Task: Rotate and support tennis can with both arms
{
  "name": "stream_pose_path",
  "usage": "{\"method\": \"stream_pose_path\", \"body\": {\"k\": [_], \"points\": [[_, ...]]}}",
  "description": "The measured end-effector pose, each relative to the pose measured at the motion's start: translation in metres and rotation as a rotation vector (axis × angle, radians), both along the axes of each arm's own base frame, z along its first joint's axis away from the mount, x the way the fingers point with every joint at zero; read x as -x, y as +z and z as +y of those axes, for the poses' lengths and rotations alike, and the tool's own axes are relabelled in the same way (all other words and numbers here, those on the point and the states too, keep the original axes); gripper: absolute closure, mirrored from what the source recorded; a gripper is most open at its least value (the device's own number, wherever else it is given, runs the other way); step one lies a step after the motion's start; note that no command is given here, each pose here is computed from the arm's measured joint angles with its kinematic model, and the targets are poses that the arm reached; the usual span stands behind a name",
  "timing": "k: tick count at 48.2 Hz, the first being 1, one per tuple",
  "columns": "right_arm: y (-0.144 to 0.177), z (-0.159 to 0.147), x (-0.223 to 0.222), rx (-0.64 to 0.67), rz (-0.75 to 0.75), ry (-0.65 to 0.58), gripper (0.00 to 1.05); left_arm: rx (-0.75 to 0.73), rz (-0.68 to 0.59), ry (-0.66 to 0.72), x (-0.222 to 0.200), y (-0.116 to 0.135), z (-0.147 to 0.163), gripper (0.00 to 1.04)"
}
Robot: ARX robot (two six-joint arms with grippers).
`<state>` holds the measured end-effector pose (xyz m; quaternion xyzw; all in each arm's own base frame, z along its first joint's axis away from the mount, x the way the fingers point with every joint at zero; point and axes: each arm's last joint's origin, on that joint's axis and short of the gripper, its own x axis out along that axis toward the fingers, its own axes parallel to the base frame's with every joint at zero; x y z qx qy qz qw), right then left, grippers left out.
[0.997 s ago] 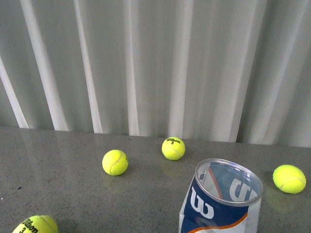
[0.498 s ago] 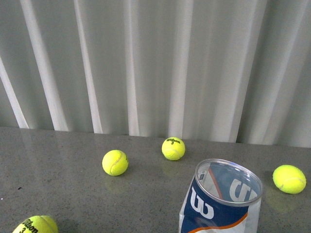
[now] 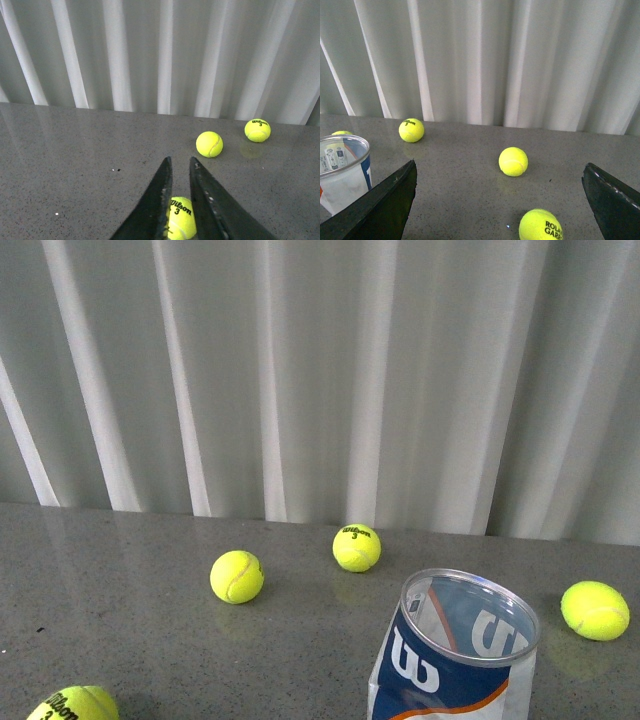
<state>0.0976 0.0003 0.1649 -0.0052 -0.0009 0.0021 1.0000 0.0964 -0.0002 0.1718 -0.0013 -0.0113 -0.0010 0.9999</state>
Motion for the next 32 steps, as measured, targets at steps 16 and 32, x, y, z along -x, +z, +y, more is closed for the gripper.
{"method": "stream_pose_path", "body": {"k": [16,32], "points": [[0.0000,0.0000,0.0000,0.000,0.000,0.000,0.07,0.000,0.000,0.000,0.0000,0.0000,0.0000,0.30],[0.0000,0.0000,0.0000,0.000,0.000,0.000,0.07,0.000,0.000,0.000,0.0000,0.0000,0.0000,0.07]]}}
